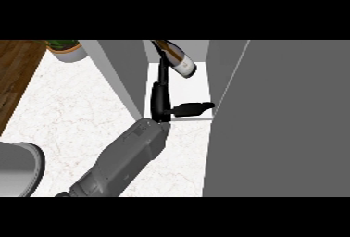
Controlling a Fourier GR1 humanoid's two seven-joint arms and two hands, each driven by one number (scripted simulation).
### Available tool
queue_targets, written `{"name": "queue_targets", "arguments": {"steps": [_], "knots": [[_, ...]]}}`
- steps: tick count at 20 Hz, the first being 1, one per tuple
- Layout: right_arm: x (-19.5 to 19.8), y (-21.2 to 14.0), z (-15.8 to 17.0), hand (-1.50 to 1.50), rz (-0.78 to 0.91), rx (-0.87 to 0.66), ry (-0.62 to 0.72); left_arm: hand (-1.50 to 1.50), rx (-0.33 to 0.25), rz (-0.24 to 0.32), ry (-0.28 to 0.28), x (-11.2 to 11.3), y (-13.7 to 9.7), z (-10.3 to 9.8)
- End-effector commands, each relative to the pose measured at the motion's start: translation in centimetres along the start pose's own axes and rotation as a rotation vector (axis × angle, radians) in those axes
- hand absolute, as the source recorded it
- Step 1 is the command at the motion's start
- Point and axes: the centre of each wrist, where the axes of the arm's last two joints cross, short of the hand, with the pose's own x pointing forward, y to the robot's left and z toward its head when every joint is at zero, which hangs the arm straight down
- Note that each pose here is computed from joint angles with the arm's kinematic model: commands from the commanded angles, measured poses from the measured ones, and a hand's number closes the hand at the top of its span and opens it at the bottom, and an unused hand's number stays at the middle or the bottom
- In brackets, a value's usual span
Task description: Pick up the wine, place it into the cabinet and close the cabinet
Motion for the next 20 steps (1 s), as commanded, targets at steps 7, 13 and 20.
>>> {"name": "queue_targets", "arguments": {"steps": [7, 13, 20], "knots": [[1.9, -0.3, 1.0, -1.5, 0.048, -0.064, -0.004, -1.5, -0.059, 0.17, -0.009, 2.4, -0.1, 6.6], [1.0, -0.6, 1.0, -1.5, 0.068, -0.071, -0.013, -1.5, -0.106, 0.215, 0.015, 5.5, 2.0, 11.9], [1.9, -1.0, 1.9, -1.5, 0.108, -0.056, 0.024, 1.5, -0.067, 0.164, 0.032, 7.4, 6.6, 16.8]]}}
